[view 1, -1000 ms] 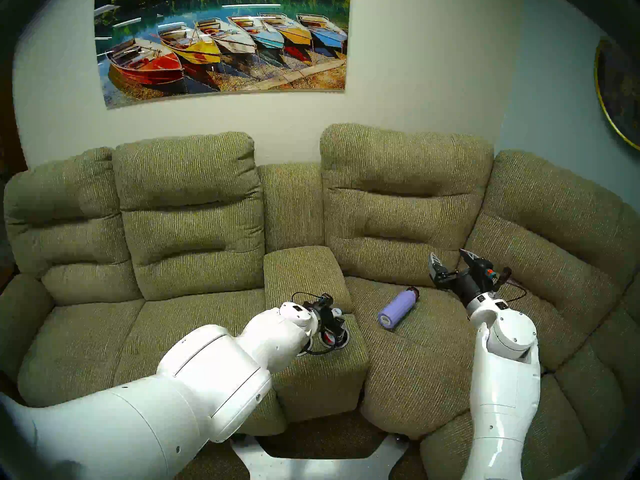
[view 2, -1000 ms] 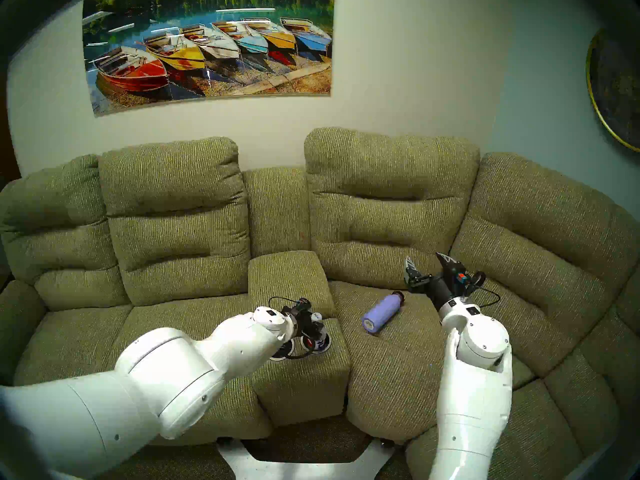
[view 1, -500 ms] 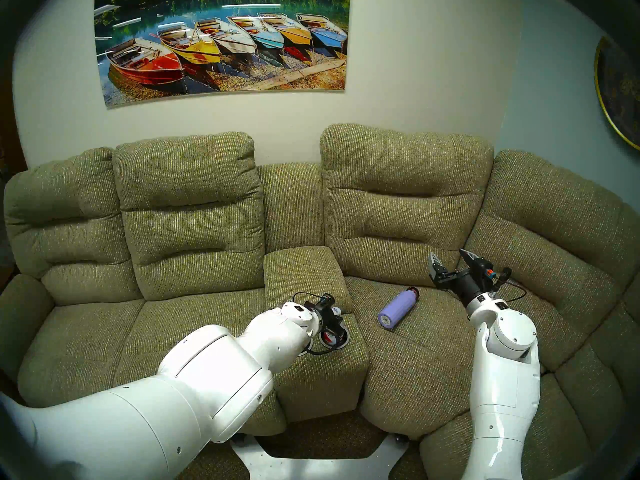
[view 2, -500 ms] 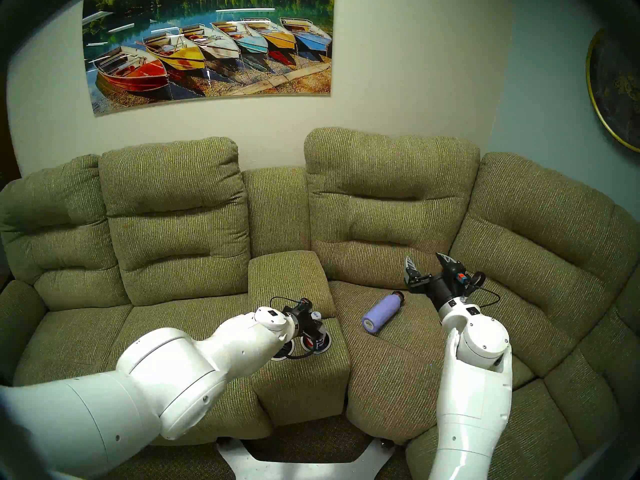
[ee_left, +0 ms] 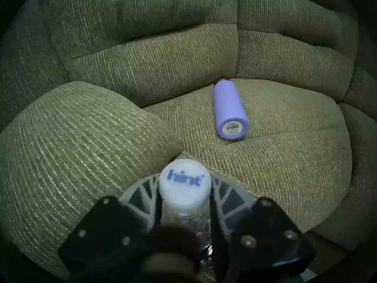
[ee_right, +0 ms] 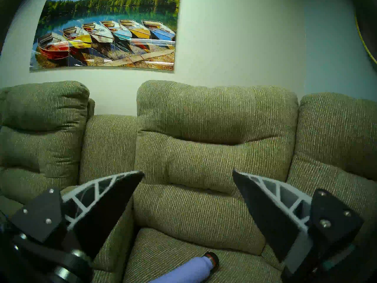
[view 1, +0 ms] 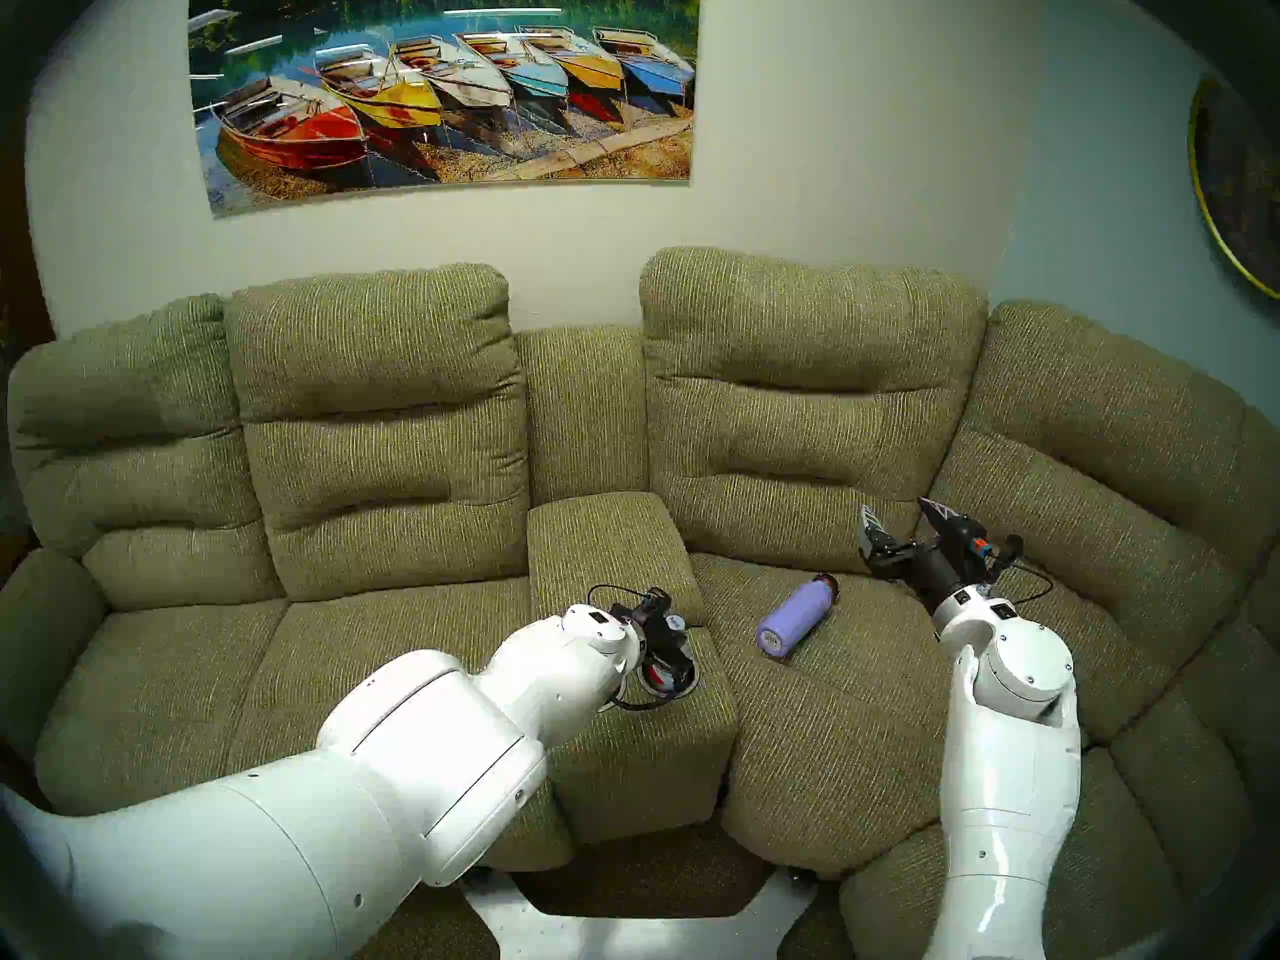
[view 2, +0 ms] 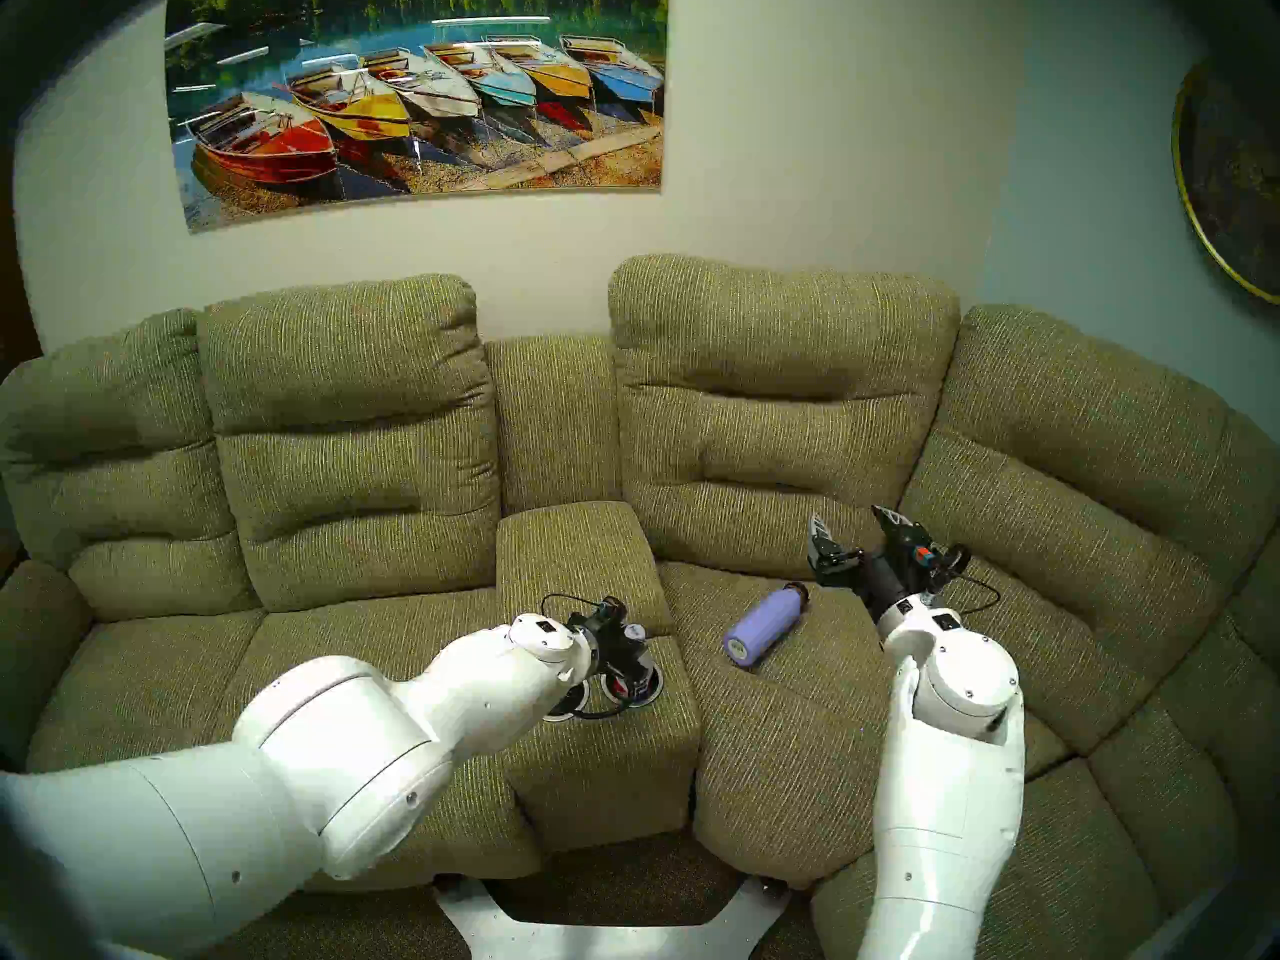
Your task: Take bottles out of cup holder
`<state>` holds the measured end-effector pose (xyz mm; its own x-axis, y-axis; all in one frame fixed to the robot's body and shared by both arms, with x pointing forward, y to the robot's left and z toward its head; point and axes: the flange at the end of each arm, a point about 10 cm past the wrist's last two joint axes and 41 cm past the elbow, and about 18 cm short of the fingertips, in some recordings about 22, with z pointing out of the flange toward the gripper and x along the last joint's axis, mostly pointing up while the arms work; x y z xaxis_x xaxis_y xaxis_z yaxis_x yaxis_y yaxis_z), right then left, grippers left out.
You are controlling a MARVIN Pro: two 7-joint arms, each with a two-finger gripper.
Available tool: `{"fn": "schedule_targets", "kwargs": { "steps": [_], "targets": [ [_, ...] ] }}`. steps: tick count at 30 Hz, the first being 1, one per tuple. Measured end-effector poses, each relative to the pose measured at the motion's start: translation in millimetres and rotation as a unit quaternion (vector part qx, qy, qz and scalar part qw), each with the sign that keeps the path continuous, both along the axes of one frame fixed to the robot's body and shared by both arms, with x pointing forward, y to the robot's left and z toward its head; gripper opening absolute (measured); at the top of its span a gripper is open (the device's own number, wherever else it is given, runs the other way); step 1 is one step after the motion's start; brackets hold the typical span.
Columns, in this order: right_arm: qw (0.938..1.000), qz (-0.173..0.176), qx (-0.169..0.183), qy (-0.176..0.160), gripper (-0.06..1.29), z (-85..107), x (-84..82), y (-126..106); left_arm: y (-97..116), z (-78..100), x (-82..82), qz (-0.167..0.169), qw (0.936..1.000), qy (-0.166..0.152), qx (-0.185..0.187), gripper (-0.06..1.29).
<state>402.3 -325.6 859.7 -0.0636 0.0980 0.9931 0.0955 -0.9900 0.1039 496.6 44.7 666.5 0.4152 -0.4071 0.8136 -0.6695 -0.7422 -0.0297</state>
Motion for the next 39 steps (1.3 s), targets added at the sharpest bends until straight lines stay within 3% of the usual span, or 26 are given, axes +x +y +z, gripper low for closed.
{"fn": "schedule_targets", "kwargs": {
  "steps": [9, 16, 23, 26, 39],
  "targets": [
    [1.0, 0.0, -0.001, -0.001, 1.22, 1.2, -0.2, 0, 12, 14.7, 12.9, -0.002, 0.9992, -0.017, -0.036, 0.39],
    [1.0, 0.0, -0.001, -0.002, 1.22, 2.0, -0.3, 0, 24, 31.6, 24.1, -0.015, 0.9953, -0.055, -0.079, 0.38],
    [1.0, 0.0, -0.001, -0.002, 1.22, 2.1, -0.3, 0, 33, 55.4, 36.2, -0.038, 0.9865, -0.106, -0.119, 0.37],
    [1.0, 0.0, -0.001, -0.002, 1.22, 2.2, -0.3, 0, 39, 72.1, 43.9, -0.055, 0.9795, -0.14, -0.134, 0.37],
    [1.0, 0.0, -0.001, -0.002, 1.22, 1.9, -0.2, 0, 66, 110.7, 61.3, -0.071, 0.963, -0.208, -0.155, 0.37]
  ]
}}
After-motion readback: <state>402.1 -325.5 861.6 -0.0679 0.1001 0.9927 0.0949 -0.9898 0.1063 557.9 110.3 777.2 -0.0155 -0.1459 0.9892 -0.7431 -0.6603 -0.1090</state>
